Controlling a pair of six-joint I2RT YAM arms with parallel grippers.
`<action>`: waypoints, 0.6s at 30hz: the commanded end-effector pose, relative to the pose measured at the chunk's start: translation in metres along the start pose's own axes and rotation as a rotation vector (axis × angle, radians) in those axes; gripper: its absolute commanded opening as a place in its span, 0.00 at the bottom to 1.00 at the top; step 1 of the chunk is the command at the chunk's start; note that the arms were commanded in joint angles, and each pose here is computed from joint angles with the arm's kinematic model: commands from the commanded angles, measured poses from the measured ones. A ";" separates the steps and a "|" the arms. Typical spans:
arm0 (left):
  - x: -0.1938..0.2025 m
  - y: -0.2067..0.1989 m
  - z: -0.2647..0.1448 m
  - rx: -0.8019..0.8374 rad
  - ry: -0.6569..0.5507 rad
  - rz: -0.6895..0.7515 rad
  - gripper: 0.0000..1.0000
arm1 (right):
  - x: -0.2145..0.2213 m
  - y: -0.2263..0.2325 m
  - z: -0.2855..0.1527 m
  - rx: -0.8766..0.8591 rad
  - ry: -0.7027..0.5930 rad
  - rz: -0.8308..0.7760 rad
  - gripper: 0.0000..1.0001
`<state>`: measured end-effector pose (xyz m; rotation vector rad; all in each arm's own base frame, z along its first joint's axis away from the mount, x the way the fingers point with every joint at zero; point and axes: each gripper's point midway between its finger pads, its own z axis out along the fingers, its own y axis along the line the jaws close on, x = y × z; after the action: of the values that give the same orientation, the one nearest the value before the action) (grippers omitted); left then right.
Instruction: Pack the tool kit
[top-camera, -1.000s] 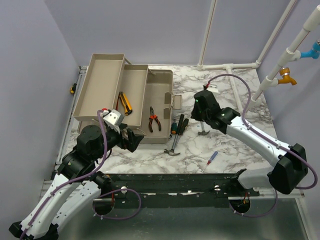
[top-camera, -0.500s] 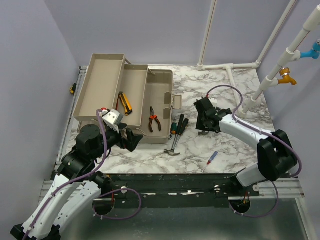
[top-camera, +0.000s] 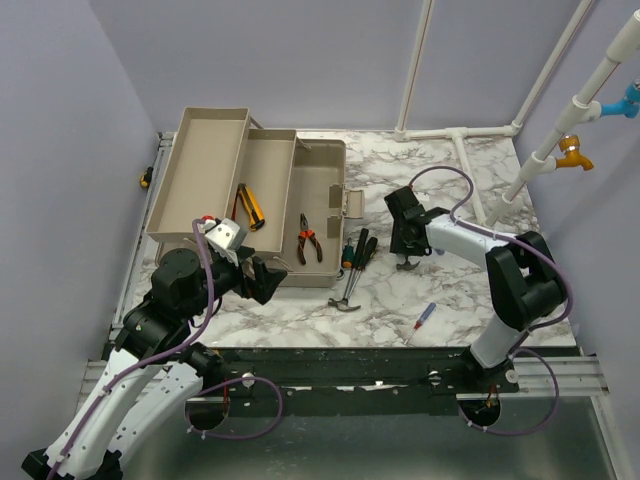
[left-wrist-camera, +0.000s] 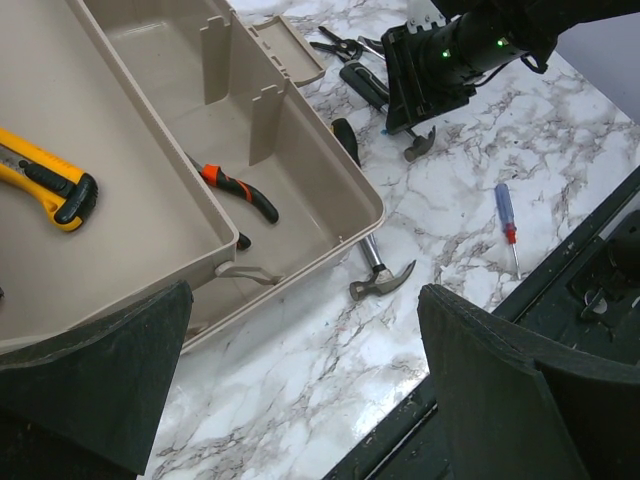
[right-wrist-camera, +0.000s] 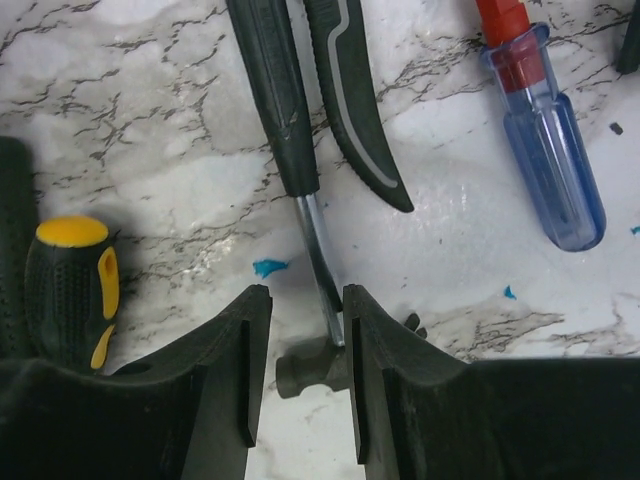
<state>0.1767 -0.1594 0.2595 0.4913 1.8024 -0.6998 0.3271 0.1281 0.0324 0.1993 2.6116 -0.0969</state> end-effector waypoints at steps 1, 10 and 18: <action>-0.009 -0.006 -0.004 0.031 -0.028 0.017 0.98 | -0.004 0.000 0.013 0.002 0.011 0.000 0.42; -0.010 -0.007 -0.004 0.035 -0.030 0.017 0.99 | 0.009 -0.003 0.014 -0.022 0.026 0.029 0.06; -0.010 -0.007 -0.004 0.038 -0.033 0.018 0.98 | -0.044 0.003 -0.058 -0.145 -0.156 0.089 0.01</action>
<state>0.1756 -0.1601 0.2600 0.4967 1.8001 -0.7094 0.3292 0.1275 0.0507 0.2237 2.5624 -0.0074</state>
